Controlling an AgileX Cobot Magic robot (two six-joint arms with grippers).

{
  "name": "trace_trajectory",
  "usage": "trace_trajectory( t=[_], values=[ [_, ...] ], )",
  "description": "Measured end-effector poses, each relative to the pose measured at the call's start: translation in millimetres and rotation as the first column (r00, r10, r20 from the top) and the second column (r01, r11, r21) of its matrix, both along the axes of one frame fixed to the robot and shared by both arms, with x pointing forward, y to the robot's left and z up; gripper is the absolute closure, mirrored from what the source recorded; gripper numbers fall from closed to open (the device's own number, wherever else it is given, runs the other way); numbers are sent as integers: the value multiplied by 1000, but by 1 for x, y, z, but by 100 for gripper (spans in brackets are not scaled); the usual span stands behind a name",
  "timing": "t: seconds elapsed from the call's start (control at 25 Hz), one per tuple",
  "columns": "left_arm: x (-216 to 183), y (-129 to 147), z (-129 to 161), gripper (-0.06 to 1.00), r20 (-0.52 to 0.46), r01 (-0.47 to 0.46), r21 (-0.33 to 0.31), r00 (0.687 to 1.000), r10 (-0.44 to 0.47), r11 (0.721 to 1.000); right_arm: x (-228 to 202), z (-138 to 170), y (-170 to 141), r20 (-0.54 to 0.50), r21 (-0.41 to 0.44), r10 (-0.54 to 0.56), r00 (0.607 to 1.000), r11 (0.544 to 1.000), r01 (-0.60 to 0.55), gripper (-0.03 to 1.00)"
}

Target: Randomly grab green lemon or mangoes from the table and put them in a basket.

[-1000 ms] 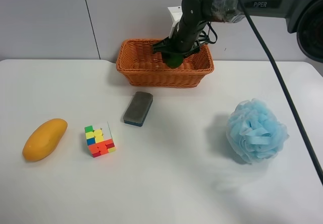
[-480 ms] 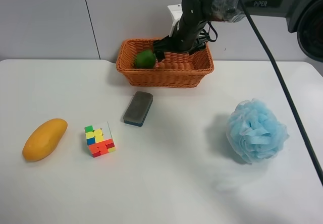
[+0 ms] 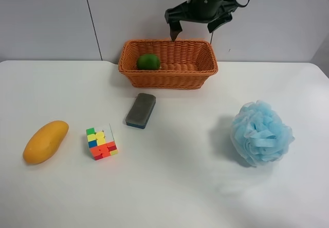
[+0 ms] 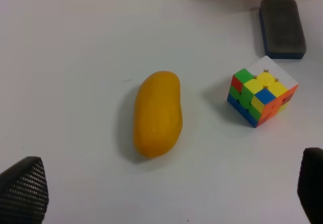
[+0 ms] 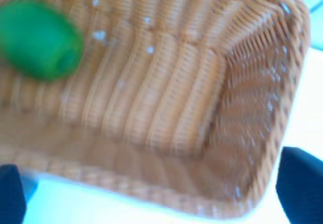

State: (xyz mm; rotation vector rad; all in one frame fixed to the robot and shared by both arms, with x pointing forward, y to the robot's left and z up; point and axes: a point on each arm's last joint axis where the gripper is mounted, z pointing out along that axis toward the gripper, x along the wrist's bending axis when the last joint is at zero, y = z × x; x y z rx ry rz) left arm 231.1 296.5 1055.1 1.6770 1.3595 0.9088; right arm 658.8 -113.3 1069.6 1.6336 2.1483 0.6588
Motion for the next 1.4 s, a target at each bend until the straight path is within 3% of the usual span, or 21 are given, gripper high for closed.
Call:
trace_trajectory(
  t=[0.28,0.6,0.88,1.4],
  values=[
    [0,0,0,-5,-1,0,0,1000,0,1000,-53,65,-21,-80,-26,51,995,998,-53,-2],
    [0,0,0,-5,-1,0,0,1000,0,1000,-105,119,-40,19,9,85,996,996,-86,-2],
    [0,0,0,-5,-1,0,0,1000,0,1000,-172,122,-55,6,4,143,990,990,-143,-2],
    [0,0,0,-5,-1,0,0,1000,0,1000,-295,83,-112,0,10,203,979,979,-203,-2]
  ],
)
